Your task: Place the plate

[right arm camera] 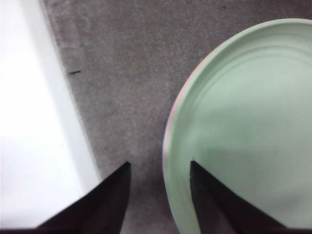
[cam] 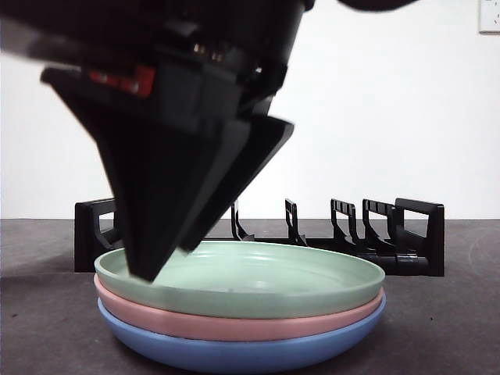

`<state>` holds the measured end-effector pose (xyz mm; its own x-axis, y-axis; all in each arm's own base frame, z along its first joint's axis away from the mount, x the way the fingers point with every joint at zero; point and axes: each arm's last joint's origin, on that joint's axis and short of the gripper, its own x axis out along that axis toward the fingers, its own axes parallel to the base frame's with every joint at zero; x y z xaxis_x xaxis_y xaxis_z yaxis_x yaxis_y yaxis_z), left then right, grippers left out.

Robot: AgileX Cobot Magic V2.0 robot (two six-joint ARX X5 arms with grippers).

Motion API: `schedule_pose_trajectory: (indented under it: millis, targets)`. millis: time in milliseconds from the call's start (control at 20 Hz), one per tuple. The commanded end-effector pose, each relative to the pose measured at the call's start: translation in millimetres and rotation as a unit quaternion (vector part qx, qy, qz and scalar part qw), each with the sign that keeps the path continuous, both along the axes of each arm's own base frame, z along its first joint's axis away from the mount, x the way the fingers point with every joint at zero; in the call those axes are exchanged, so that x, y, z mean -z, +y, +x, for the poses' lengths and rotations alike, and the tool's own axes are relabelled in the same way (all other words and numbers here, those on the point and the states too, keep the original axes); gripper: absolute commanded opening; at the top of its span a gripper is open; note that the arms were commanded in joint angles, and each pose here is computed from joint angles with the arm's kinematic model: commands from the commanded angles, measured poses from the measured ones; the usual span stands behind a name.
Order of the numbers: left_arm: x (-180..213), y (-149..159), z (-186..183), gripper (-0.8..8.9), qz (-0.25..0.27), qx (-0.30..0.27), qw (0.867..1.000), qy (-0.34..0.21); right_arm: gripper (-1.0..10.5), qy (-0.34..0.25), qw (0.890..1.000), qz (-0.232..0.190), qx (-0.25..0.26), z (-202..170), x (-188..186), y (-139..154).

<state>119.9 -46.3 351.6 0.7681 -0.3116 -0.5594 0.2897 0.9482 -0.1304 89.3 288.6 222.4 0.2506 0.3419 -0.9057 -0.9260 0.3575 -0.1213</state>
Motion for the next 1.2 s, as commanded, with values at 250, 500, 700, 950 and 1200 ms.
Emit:
schedule_pose_trajectory:
  millis: [250,500,700,950,1200]
  targets:
    - [-2,-1,1,3.44,-0.002,0.0,1.0,-0.005,2.7,-0.126,0.984,0.042,0.117,26,-77,-66]
    - [-3,-1,2,3.44,-0.003,0.0,1.0,-0.01,2.7,-0.161,0.941,0.126,0.27,80,-117,-149]
    - [-6,-3,7,3.44,-0.01,-0.004,0.999,-0.033,2.8,-0.18,0.896,0.211,0.348,124,-128,-200]
    - [-10,-7,17,0.08,-0.008,0.003,0.998,-0.061,0.2,-0.208,0.865,0.224,0.399,140,-131,-229]
    - [-11,-7,18,0.07,-0.011,0.003,0.998,-0.07,0.2,-0.208,0.861,0.225,0.406,140,-132,-231]
